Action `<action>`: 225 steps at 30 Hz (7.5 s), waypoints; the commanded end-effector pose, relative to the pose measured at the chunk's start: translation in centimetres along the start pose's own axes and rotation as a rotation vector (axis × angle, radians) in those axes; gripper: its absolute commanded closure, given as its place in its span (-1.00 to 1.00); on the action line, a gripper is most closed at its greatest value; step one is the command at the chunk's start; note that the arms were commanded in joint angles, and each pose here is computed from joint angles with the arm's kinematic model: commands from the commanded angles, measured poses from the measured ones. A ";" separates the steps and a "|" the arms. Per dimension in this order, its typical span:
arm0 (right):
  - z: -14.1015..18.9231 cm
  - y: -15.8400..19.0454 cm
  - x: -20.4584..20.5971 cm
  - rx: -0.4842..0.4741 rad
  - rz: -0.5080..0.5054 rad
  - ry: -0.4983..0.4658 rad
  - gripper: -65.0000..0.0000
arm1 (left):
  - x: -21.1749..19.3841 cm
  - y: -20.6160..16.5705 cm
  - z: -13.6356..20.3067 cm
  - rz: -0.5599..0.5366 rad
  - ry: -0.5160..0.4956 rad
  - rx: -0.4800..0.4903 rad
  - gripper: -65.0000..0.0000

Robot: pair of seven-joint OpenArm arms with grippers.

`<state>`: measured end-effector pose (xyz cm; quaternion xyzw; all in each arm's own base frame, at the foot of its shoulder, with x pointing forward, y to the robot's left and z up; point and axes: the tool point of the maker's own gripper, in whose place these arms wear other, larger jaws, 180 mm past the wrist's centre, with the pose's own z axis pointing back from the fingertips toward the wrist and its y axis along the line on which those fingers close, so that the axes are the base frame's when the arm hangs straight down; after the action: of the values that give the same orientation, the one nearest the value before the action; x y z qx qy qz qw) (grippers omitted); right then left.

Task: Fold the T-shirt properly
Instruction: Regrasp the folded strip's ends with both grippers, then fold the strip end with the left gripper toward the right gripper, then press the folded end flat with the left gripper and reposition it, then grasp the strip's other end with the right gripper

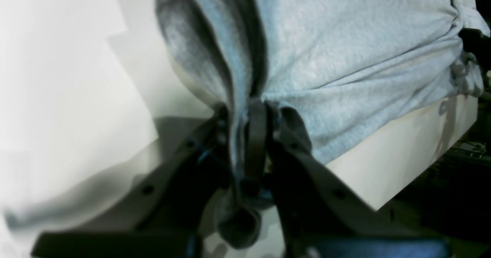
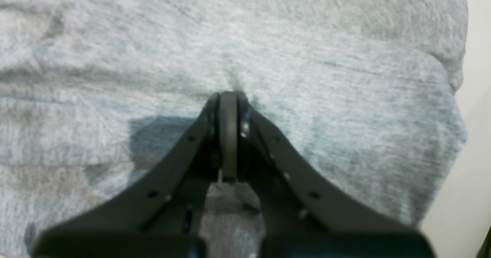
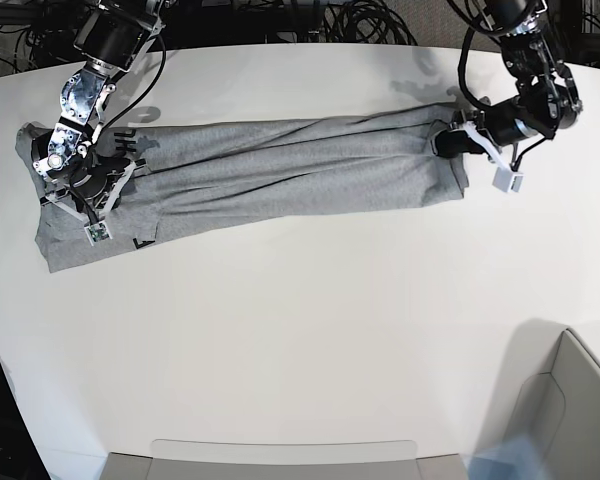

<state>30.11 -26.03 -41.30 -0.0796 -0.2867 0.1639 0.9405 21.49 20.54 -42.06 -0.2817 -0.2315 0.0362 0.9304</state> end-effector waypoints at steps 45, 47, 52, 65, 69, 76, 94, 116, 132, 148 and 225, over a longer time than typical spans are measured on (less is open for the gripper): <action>8.8 -6.0 2.2 -0.232 -0.138 -0.207 0.63 | 5.5 -16.9 -0.8 -0.347 -0.129 -0.203 1.00; 8.7 -5.9 2.0 -0.230 -0.137 -0.201 0.63 | 4.8 -18.7 -1.7 -0.321 -0.102 -0.247 1.00; 8.7 -5.8 1.8 -0.228 -0.137 -0.198 0.63 | 3.3 -21.7 -3.2 -0.237 -0.026 -0.307 1.00; 8.7 -5.7 1.7 -0.227 -0.136 -0.195 0.63 | 2.9 -22.5 -6.8 -0.060 0.008 -0.330 1.00; 8.7 -5.7 1.7 -0.227 -0.136 -0.195 0.63 | 3.5 -22.7 -6.7 -0.066 -0.007 -0.333 1.00; 8.7 -5.7 1.7 -0.227 -0.136 -0.195 0.63 | 3.2 -25.2 -8.3 -0.143 0.057 -0.379 1.00; 8.7 -5.8 1.7 -0.230 -0.135 -0.195 0.63 | 4.3 -26.8 -7.7 -0.207 0.030 -0.409 0.27; 8.7 -5.6 3.0 -0.225 -0.138 -0.225 0.63 | 4.5 -15.5 -8.1 -0.045 0.101 -0.184 0.61; 10.3 -3.9 4.0 -0.138 -0.165 -0.122 0.62 | 5.8 -7.7 -6.9 -0.021 0.053 -0.016 0.61; 12.0 -9.7 -0.1 -0.120 -0.289 -0.092 0.62 | 8.2 -14.1 -4.4 -0.192 -0.061 -0.114 0.61; 3.1 1.5 -2.3 0.598 -0.645 -0.143 0.28 | 2.0 -5.7 -11.3 -0.188 0.248 0.061 0.61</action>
<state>25.92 -24.68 -40.75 0.3130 -0.2982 -0.0728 0.8988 29.02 7.06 -44.29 -0.3112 -0.1703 -0.0765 0.9318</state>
